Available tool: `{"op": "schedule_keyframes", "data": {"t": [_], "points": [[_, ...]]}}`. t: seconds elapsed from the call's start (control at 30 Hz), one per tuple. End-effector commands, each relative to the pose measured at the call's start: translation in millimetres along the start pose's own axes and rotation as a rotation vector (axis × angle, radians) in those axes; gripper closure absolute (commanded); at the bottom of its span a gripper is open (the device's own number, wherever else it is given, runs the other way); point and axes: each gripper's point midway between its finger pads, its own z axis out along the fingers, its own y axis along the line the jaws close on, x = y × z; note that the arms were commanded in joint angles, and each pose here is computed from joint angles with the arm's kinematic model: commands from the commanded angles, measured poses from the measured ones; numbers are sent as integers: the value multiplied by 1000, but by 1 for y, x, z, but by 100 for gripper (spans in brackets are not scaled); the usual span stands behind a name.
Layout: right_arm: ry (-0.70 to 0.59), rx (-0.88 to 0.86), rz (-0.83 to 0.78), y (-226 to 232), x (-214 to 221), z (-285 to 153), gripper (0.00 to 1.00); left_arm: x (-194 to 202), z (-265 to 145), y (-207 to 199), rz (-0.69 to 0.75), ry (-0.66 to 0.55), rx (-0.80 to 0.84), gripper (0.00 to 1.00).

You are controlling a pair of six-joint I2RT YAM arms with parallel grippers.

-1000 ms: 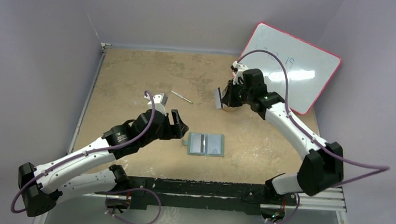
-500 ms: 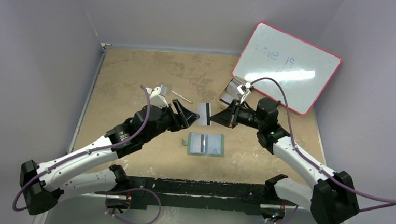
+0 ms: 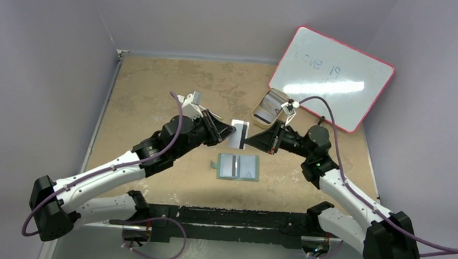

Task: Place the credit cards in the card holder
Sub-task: Pick up the credit card from the storage box, then insert the credit card into the card holder.

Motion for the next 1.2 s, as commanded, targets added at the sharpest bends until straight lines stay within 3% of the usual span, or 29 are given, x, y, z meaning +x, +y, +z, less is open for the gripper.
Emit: {"op": "schedule_keyframes", "data": {"t": [0.0,0.03,0.17,0.37,0.47,0.63,0.9,1.17], "points": [[-18,-37,-23,8,-5,1,100,-21,-4,-24,-40,-69,76,96],[-13,-21,-14,4,-3,1,100,-20,-4,-21,-43,-67,71,100],[-8,32,3,-7,0,0,98,-12,-2,-12,-33,-43,40,100],[-14,323,-74,-45,-7,-15,63,-2,7,22,77,5,-123,100],[-45,505,-41,-74,-8,-29,54,11,13,39,64,28,-159,100],[33,800,-16,-132,9,-55,53,50,32,65,11,123,-163,100],[82,803,78,-160,43,-54,54,98,60,105,-68,212,-180,100],[180,823,93,-183,70,-57,57,124,60,141,-98,244,-234,100]]}}
